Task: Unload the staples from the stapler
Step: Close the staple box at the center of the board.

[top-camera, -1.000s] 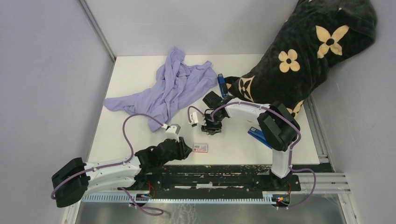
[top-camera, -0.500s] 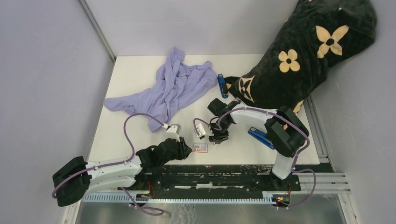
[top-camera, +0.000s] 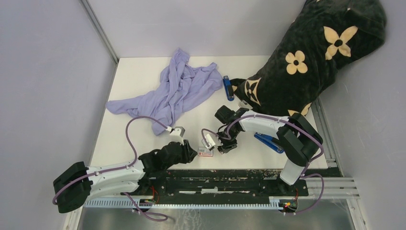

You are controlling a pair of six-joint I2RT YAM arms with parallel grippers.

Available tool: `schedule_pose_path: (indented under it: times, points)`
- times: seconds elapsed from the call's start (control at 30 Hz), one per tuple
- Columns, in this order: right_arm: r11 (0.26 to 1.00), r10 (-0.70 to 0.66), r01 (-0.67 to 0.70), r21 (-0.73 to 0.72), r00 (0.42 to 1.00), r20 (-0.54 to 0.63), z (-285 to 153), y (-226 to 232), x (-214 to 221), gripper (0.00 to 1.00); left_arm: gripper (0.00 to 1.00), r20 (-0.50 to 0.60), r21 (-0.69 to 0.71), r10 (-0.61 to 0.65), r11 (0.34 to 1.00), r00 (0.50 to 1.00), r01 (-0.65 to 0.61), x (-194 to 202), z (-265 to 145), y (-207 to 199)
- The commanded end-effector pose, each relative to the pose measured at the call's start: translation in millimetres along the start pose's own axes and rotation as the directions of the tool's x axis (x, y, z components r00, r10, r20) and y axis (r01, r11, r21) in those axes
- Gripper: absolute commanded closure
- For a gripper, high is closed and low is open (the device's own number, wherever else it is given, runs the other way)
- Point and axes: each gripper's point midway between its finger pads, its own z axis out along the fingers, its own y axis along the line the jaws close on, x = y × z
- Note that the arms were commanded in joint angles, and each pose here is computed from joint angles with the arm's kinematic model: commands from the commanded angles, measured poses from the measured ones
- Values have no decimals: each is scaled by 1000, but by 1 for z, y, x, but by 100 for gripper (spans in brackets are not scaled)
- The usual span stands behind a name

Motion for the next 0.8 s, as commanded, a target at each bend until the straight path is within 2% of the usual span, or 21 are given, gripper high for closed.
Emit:
schedule_pose_path:
  times: [0.0,0.13,0.77]
  points:
    - [998,-65,65,-11,997,40,-4,8,-13,62,61,59,18,-59,998,997,58,-17,2,-11]
    - [996,-81,82,-22,996,47,3,12,-17,62,60,55,5,-56,998,997,56,-17,5,-9]
    - [999,6,-8,53,999,37,16,-14,-30,64,61,15,-14,-36,999,999,37,-12,24,-7]
